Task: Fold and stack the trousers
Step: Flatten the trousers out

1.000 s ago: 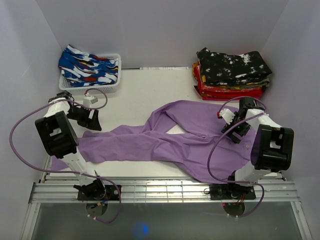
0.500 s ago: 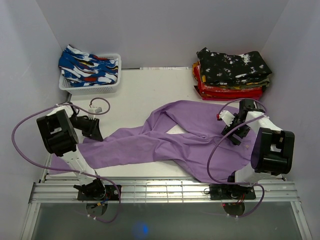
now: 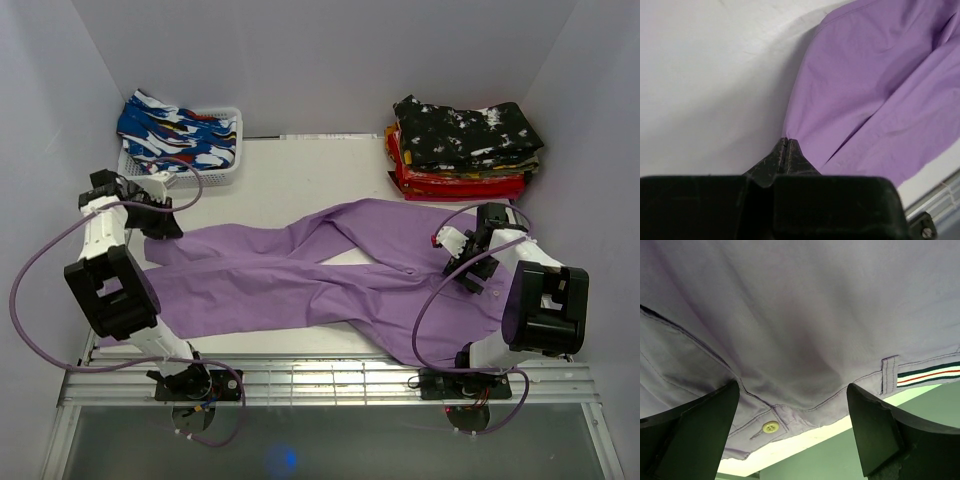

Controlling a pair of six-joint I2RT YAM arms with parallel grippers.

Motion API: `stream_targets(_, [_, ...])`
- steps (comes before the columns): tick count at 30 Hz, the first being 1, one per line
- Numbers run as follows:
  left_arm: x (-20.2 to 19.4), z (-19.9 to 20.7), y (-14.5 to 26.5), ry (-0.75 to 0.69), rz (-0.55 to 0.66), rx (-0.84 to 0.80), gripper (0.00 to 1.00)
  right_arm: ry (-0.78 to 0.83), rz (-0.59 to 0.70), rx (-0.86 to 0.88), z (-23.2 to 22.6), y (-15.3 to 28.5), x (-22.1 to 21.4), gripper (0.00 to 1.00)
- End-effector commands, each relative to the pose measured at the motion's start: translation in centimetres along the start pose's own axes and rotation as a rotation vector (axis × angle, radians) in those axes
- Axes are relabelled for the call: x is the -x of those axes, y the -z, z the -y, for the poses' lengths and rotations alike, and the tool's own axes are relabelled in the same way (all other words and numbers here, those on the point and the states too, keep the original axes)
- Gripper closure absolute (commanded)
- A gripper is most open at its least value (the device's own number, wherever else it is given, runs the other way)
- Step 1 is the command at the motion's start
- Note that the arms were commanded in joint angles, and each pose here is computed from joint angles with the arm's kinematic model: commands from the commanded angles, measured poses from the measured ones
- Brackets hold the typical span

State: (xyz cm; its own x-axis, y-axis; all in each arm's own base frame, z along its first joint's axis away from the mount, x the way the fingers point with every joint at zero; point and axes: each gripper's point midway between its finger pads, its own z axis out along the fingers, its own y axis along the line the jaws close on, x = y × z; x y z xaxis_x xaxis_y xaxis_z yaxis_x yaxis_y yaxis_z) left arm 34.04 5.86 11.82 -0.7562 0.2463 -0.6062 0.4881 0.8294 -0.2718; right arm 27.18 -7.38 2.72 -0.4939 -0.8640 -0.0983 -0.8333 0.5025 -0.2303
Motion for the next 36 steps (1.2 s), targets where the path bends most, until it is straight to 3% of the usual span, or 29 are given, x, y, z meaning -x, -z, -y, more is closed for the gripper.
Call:
stream_targets(1, [5.4, -3.1, 4.8, -0.120, 0.181, 0.255, 1.00, 0.072, -0.040, -0.022, 0.5, -0.1, -0.9, 0.07])
stream_targets(8, [5.9, -9.8, 8.7, -0.170, 0.223, 0.667, 1.00, 0.109, -0.049, -0.036, 0.7, 0.2, -1.1, 0.07])
stream_targets(14, [6.8, -12.5, 6.5, -0.161, 0.263, 0.642, 1.00, 0.152, -0.063, -0.037, 0.5, 0.1, -1.6, 0.07])
stream_targets(17, [7.9, -13.8, 5.3, -0.109, 0.294, 0.608, 0.81, 0.165, -0.061, -0.043, 0.7, 0.2, -1.5, 0.07])
stream_targets(18, [8.2, -14.3, 5.2, -0.094, 0.301, 0.609, 0.68, 0.164, -0.060, -0.047, 0.9, 0.2, -1.5, 0.07])
stream_targets(21, [9.3, -16.1, 5.4, -0.044, 0.323, 0.648, 0.50, 0.154, -0.043, -0.055, 1.4, 0.4, -1.0, 0.07])
stream_targets(22, [9.7, -16.6, 5.8, -0.025, 0.335, 0.670, 0.38, 0.152, -0.023, -0.047, 1.4, 0.6, -0.6, 0.08])
stream_targets(23, [9.8, -16.9, 6.1, -0.024, 0.329, 0.685, 0.36, 0.147, -0.007, -0.043, 1.5, 1.0, -0.2, 0.08])
stream_targets(27, [10.2, -14.7, 6.9, -0.056, 0.321, 0.630, 0.34, 0.055, 0.133, -0.044, 3.3, 4.6, 3.2, 0.10])
stream_targets(31, [7.7, -10.1, 4.9, -0.004, 0.277, 0.442, 0.34, -0.035, 0.276, -0.006, 3.4, 7.9, 6.1, 0.10])
stream_targets(36, [5.0, -7.4, 1.5, 0.090, 0.224, 0.311, 0.39, -0.122, 0.258, 0.064, 1.2, 7.1, 5.6, 0.09])
